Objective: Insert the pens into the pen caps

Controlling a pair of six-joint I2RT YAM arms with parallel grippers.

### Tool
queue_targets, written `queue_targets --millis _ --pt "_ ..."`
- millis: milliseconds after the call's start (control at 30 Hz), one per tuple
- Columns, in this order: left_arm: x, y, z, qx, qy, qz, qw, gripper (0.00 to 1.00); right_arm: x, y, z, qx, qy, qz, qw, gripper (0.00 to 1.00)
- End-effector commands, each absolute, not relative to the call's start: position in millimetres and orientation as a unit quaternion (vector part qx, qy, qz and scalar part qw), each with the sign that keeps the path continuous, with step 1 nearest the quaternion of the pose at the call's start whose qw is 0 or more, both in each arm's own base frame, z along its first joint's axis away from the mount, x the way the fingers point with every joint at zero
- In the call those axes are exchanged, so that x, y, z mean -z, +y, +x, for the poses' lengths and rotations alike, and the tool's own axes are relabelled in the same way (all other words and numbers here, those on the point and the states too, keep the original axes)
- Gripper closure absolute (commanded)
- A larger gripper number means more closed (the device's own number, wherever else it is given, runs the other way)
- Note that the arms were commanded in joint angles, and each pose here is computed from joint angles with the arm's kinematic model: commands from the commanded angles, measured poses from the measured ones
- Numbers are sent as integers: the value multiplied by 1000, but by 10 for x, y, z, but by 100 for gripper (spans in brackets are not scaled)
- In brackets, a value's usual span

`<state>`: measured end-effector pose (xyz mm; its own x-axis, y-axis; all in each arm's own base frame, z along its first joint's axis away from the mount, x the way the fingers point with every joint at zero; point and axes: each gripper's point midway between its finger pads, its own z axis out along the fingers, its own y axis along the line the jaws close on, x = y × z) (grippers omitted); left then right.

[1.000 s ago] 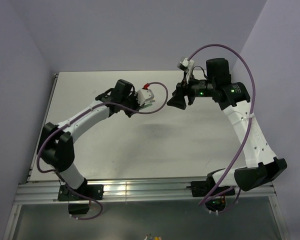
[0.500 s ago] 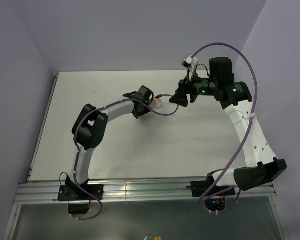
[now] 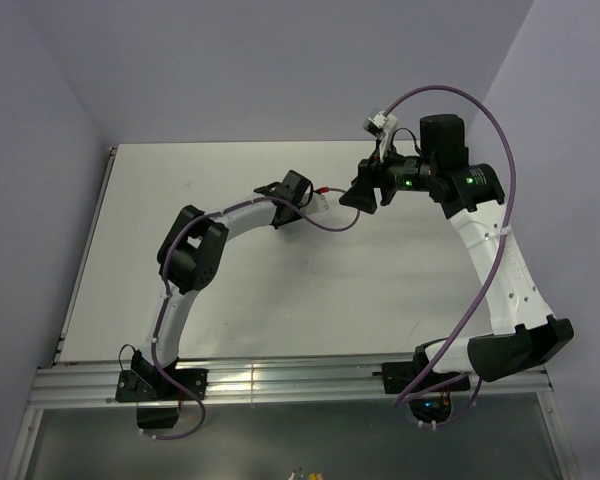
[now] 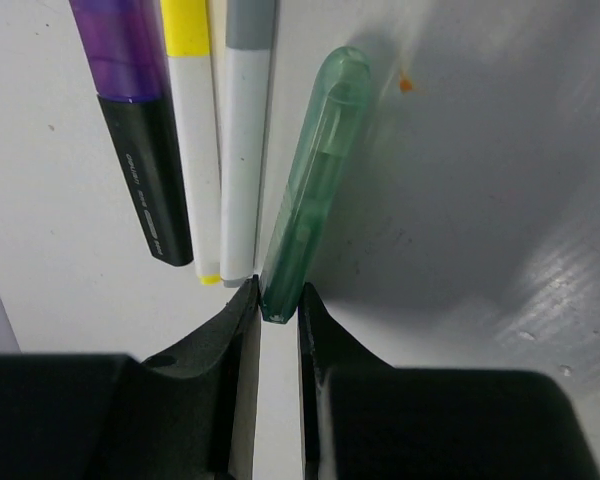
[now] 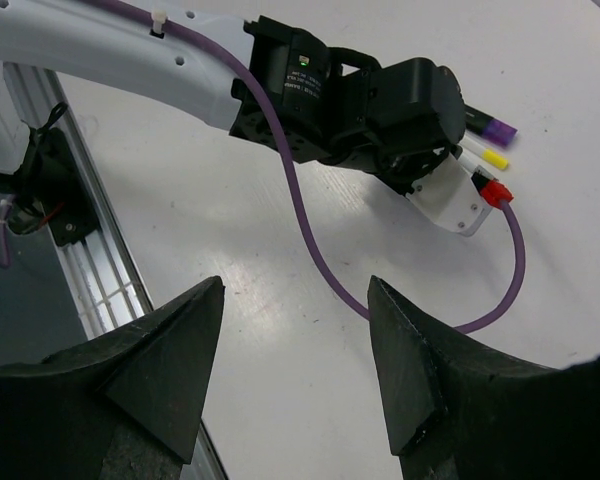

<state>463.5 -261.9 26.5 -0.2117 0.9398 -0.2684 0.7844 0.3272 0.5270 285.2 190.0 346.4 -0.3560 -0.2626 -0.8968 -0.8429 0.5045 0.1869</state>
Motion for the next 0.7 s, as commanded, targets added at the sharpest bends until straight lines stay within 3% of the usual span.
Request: queue_targets --millis 0,600,667 --pt "-288 -2648 4785 -154 757 565 291 89 -3685 1857 2836 -323 733 -369 470 33" --pt "-290 -2770 4304 -116 742 612 246 71 -3709 1829 2767 -320 730 -371 476 32" --pt "-288 -2791 4258 -106 744 614 239 65 -3718 1823 2767 -318 730 -371 478 32"
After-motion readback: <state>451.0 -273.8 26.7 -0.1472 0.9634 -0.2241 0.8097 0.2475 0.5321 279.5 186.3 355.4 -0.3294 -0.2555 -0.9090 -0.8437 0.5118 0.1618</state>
